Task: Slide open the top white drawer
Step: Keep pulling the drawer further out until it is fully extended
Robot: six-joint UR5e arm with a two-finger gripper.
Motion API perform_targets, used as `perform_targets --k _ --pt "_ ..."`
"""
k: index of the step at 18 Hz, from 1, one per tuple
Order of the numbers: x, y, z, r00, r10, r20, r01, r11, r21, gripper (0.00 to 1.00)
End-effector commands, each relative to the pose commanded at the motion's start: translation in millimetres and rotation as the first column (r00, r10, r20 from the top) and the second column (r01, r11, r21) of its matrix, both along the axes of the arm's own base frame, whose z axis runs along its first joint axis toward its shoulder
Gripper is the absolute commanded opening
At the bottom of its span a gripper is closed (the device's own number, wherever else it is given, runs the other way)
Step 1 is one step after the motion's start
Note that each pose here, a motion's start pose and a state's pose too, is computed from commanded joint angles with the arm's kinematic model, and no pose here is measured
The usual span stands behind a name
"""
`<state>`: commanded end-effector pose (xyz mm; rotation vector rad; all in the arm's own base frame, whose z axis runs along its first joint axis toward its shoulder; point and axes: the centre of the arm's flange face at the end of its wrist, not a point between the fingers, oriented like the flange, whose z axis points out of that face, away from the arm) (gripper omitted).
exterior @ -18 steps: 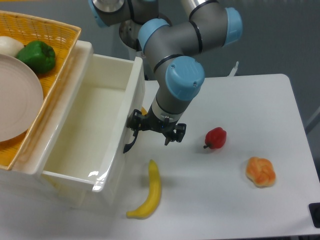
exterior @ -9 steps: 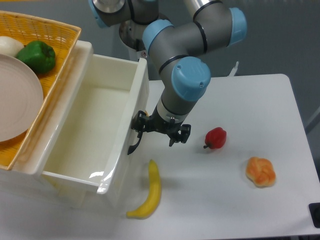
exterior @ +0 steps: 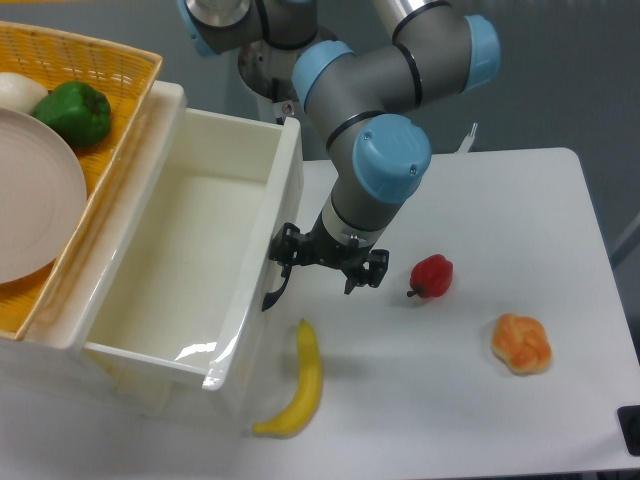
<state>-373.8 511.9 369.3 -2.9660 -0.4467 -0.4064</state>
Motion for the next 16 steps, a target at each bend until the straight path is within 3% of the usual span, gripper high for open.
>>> perform_targets --k 16 --pt "-5.5 -3.1 -1.3 0.996 0.043 0.08 -0.049 0.996 0.07 1.0"
